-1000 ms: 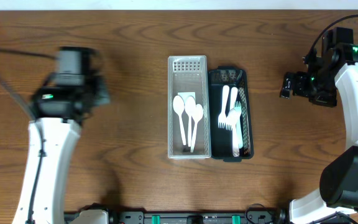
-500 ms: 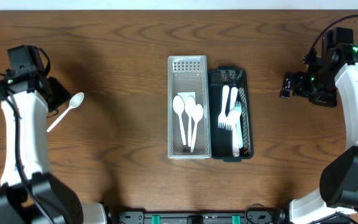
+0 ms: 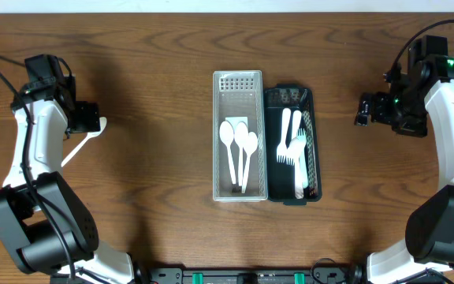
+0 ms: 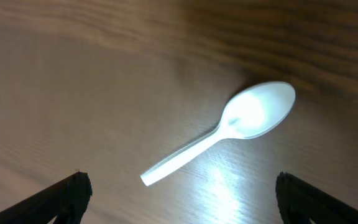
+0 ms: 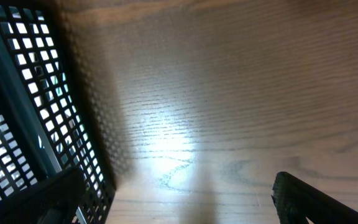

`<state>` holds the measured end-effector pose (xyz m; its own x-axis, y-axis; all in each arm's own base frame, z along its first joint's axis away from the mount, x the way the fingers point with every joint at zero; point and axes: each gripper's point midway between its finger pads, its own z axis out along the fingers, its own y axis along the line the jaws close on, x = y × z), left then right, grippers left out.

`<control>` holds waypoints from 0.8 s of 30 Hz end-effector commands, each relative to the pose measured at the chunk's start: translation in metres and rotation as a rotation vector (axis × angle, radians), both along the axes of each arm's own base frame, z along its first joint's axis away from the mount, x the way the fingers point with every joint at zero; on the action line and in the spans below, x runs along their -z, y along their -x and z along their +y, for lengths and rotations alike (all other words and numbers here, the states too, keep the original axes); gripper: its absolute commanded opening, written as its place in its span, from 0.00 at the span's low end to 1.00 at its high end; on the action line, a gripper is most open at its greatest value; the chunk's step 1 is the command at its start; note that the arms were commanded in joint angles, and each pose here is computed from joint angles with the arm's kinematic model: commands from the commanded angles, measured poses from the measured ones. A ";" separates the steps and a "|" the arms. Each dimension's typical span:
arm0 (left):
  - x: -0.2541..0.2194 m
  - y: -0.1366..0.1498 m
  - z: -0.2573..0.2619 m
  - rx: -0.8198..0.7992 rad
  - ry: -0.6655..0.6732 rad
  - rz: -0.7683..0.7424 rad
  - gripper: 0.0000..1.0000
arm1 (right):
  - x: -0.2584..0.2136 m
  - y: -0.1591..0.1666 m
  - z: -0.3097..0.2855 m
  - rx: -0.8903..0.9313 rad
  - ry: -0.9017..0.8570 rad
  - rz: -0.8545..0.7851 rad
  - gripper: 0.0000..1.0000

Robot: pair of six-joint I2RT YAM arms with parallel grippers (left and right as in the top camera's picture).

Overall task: Pack container
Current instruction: 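Reach left gripper to the far-left spoon and grasp it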

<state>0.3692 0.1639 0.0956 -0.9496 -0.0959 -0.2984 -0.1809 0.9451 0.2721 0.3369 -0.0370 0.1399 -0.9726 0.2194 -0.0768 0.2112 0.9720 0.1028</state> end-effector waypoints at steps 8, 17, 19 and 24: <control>0.029 -0.018 -0.030 0.587 0.048 0.096 0.97 | 0.002 0.004 0.005 -0.023 -0.009 0.018 0.99; 0.067 -0.004 -0.015 0.608 0.102 0.183 0.99 | 0.002 0.005 0.005 -0.027 -0.009 0.020 0.99; 0.077 0.000 -0.012 0.599 0.123 0.200 1.00 | 0.002 0.005 0.005 -0.027 -0.009 0.020 0.99; 0.099 0.007 -0.011 0.613 0.158 0.246 1.00 | 0.002 0.005 0.005 -0.026 -0.009 0.020 0.99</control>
